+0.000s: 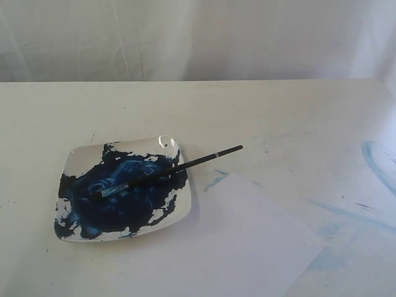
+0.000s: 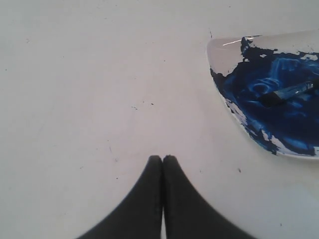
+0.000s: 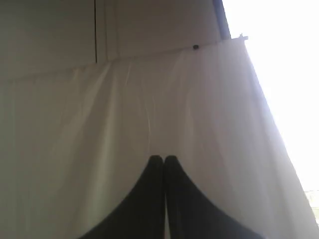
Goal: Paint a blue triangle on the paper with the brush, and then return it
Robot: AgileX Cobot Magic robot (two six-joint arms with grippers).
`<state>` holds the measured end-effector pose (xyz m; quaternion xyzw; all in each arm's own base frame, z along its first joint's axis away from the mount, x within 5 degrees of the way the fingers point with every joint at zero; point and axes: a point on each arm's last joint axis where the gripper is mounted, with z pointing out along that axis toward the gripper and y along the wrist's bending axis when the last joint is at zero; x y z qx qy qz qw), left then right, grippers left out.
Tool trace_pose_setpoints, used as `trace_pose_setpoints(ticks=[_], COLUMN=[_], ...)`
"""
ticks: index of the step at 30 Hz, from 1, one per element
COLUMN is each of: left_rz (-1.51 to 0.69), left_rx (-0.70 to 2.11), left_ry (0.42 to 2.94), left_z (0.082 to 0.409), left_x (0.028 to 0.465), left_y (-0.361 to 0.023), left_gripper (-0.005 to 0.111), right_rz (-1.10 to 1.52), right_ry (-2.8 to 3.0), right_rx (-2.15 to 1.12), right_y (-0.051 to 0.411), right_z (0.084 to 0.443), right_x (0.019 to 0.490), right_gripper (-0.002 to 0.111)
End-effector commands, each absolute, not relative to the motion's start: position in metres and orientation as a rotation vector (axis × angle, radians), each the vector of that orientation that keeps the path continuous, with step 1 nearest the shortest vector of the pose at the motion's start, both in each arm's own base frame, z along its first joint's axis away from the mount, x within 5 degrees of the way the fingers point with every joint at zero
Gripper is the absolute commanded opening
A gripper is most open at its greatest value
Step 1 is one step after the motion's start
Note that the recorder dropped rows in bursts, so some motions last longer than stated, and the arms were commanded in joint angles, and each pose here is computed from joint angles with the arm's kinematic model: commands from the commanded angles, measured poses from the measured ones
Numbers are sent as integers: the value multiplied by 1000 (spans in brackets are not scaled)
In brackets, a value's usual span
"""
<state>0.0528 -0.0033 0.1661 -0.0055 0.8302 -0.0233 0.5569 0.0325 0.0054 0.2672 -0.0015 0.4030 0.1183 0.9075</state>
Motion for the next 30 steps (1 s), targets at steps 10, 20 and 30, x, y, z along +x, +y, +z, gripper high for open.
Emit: trace_pose_setpoints(ticks=[10, 20, 30], left_rz=[-64, -64, -64], left_rx=[-11, -11, -11], left_ry=[1961, 1961, 1961], left_z=[165, 165, 165], left_x=[52, 52, 52], left_y=[-4, -4, -4], left_gripper=[0, 0, 0], right_rz=[883, 1254, 1441], right_ry=[976, 1228, 1450], right_rx=[523, 35, -173], right_y=[-3, 55, 82], right_z=[282, 351, 349], right_x=[54, 94, 142], right_gripper=[0, 0, 0])
